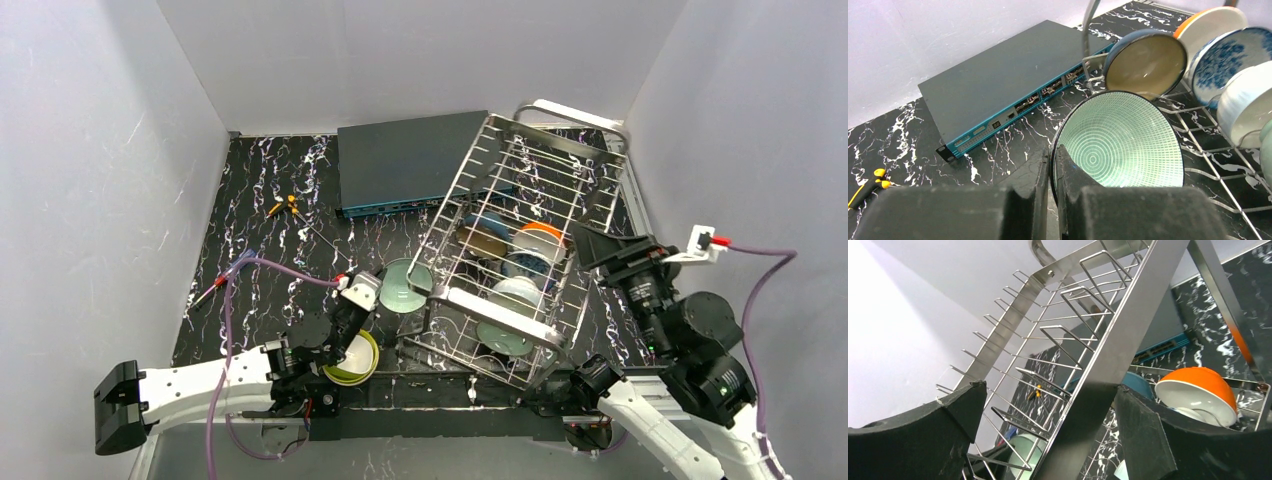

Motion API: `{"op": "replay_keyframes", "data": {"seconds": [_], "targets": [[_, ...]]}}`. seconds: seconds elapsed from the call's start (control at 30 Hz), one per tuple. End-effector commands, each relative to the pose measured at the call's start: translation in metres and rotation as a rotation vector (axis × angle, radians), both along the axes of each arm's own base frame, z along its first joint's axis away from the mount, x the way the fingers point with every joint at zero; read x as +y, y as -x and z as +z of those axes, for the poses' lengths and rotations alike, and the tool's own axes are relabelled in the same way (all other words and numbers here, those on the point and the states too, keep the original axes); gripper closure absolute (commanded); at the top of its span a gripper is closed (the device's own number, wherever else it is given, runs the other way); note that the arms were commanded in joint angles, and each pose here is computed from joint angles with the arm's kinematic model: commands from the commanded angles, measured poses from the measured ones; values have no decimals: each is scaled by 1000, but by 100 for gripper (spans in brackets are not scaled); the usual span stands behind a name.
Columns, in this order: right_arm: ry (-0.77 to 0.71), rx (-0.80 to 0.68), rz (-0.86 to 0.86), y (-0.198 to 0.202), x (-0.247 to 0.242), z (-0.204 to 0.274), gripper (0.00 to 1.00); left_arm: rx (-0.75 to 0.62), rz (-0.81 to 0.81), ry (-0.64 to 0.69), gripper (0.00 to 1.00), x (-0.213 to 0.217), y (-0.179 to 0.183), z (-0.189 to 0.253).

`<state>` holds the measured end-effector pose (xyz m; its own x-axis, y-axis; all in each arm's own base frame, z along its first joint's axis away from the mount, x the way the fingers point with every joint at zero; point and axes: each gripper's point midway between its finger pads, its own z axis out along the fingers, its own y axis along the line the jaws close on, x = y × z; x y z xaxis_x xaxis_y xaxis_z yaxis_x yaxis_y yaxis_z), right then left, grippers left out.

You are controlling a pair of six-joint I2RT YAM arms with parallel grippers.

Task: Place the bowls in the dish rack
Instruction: Adjust the dish rack at the center of the board.

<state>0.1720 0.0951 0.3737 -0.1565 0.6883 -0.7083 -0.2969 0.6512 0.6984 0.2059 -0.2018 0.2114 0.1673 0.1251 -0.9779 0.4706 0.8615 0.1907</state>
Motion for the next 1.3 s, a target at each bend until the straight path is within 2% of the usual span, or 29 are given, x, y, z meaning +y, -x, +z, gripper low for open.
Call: {"op": "replay_keyframes", "data": {"seconds": [0.0, 0.4, 0.57, 0.83, 0.93, 1.13, 1.27], "targets": [[280, -81, 214, 39, 11, -31, 1, -32, -7, 84, 100, -2, 0, 19], [414, -5, 301, 13, 46, -37, 1, -15, -35, 42, 100, -14, 0, 12], [463, -27, 371, 2, 68, -30, 1, -33, -10, 46, 100, -7, -1, 16], [517, 3, 576, -4, 113, -36, 1, -32, 2, 65, 100, 1, 0, 14], [557, 39, 531, -12, 107, -36, 1, -18, 0, 72, 100, 0, 0, 9], [491, -100, 369, -13, 80, 17, 1, 3, -17, 58, 100, -7, 0, 2], [454, -136, 296, -14, 67, 34, 1, 6, -20, 51, 100, -8, 0, 0]]}}
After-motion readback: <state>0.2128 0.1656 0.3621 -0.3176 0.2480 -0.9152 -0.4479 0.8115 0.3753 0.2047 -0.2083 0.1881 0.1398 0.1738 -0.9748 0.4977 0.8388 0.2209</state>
